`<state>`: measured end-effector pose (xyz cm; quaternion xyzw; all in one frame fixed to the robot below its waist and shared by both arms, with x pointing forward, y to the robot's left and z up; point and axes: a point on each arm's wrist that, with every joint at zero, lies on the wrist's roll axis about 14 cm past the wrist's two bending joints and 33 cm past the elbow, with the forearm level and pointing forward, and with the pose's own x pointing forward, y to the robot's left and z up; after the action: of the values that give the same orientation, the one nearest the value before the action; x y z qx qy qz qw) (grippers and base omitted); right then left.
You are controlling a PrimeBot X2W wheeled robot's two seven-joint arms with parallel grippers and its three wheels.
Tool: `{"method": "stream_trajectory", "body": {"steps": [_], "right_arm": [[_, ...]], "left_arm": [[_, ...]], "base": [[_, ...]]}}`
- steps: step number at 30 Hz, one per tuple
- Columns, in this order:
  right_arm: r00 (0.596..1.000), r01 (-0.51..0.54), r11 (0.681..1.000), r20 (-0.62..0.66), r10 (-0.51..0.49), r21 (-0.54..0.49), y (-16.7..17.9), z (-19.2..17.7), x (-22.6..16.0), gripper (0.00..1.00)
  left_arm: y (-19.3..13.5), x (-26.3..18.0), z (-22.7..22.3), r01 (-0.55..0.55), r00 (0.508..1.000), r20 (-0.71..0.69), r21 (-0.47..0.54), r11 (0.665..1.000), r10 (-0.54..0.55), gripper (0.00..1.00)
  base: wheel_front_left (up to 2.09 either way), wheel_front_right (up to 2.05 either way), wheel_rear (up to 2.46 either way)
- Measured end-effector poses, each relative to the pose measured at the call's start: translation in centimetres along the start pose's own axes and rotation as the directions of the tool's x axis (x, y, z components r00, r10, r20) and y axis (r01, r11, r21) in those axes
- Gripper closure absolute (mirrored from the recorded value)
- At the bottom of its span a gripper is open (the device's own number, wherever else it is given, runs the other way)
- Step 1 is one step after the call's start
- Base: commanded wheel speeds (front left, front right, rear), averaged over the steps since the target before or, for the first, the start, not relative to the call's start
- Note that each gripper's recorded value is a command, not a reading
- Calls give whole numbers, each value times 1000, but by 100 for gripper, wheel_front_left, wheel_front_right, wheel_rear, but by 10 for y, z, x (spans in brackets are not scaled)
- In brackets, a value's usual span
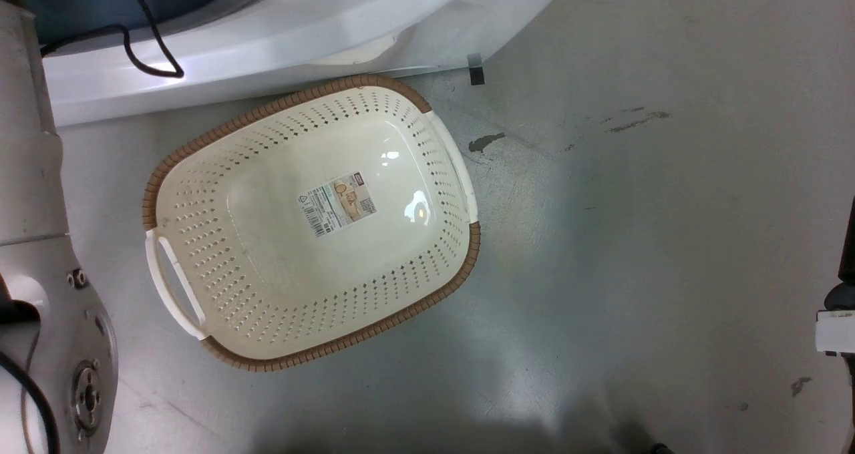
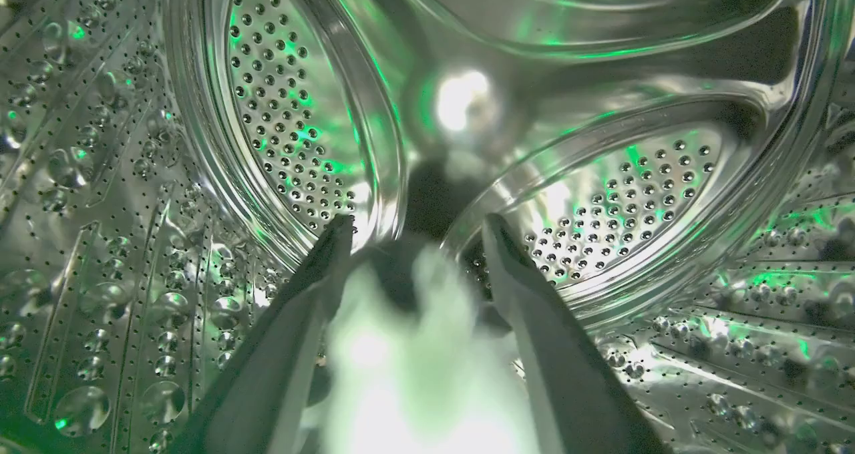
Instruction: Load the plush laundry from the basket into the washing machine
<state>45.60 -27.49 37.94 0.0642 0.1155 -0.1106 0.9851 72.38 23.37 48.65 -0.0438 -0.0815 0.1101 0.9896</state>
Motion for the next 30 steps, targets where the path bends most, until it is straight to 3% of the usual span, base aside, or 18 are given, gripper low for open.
{"method": "stream_trajectory", "body": {"steps": [14,30], "right_arm": [[999,-35,999,20,35,10,11,8,5,0],[987,-124,992,104,119,41,42,49,-5,0]], "left_arm": [[1,-7,7,18,1000,-15,-8,1000,-19,0],[3,-71,21,91,991,-100,30,995,-87,0]], "base": [[0,0,0],[0,0,0]]}}
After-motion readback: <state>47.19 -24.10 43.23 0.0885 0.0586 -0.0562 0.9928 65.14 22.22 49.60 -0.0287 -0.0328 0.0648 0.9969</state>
